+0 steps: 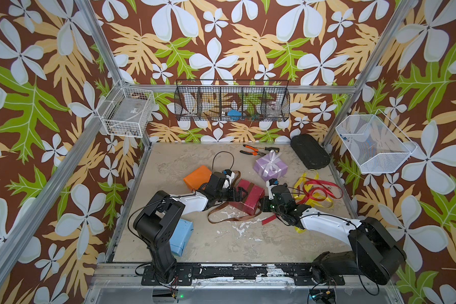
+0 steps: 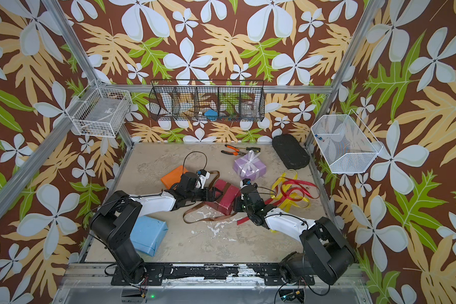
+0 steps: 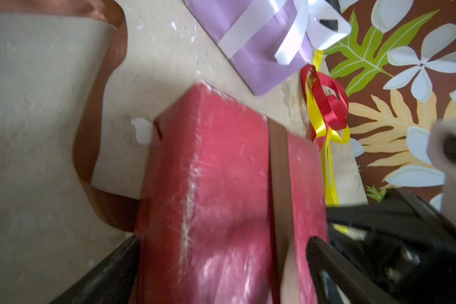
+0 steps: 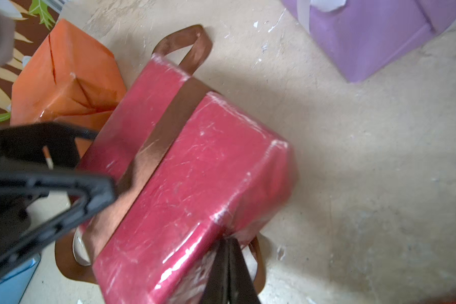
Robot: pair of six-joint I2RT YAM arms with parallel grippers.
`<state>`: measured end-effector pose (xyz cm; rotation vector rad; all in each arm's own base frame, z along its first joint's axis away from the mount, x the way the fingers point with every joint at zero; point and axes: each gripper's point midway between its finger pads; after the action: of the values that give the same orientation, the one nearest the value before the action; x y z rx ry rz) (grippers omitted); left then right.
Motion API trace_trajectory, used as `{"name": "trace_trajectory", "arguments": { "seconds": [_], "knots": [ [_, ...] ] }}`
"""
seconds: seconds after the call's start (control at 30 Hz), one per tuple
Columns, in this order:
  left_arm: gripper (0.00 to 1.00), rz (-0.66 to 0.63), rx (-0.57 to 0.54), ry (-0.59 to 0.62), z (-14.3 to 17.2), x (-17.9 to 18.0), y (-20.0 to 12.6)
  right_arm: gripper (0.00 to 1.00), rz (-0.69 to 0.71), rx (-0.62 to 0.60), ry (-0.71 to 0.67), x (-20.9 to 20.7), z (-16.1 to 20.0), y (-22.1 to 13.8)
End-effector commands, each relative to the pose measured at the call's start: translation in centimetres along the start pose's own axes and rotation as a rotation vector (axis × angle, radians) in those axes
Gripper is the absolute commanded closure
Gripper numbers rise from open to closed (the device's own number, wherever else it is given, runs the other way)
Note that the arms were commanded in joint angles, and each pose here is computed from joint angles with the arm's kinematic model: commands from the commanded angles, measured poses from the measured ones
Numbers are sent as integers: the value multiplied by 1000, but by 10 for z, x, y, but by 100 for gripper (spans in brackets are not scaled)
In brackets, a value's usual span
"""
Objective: Untie the ribbon bows on the gift boxes
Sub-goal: Adjust the gift box at the center of the board, then pull the ribbon from the gift box.
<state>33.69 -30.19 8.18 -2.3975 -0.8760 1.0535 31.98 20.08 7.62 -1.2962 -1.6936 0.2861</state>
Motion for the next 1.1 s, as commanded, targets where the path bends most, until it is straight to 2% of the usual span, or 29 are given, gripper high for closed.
{"name": "trace_trajectory", "arguments": {
  "seconds": [0.0, 0.13, 0.27, 0.47, 0.6, 0.83, 0.9, 1.07],
  "knots": [
    [0, 123, -49, -13, -7, -29, -10, 100, -62, 8, -31, 12, -12, 8],
    [0, 150, -63, -39, 2, -34, -20, 98, -41, 39, -37, 8, -21, 17],
    [0, 63, -68, -16, 2, -20, -23, 92, 32, 29, -79, 2, -32, 8],
    [0, -97, -68, 41, -7, 3, -26, 67, 32, -13, -118, 15, -49, -24],
    [0, -161, -71, 51, -8, 14, -28, 53, -24, 46, -154, 31, -43, -31],
    [1, -185, -85, 56, -9, 20, -25, 53, -111, 199, -196, 57, -16, -20],
    [6, -193, -78, 56, -6, 23, -23, 57, -114, 224, -195, 58, -14, -15],
    [21, -187, -46, 45, 8, 30, -13, 58, -112, 247, -198, 56, -10, 0]
  ]
}}
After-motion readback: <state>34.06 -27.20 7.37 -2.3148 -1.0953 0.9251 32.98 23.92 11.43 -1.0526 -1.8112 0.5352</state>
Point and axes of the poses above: each gripper's point midway between its finger pads, its own y axis out along the fingers, its own x axis along the line the jaws close on, z = x × y, and after that the axes turned 13 degrees about y, right-handed
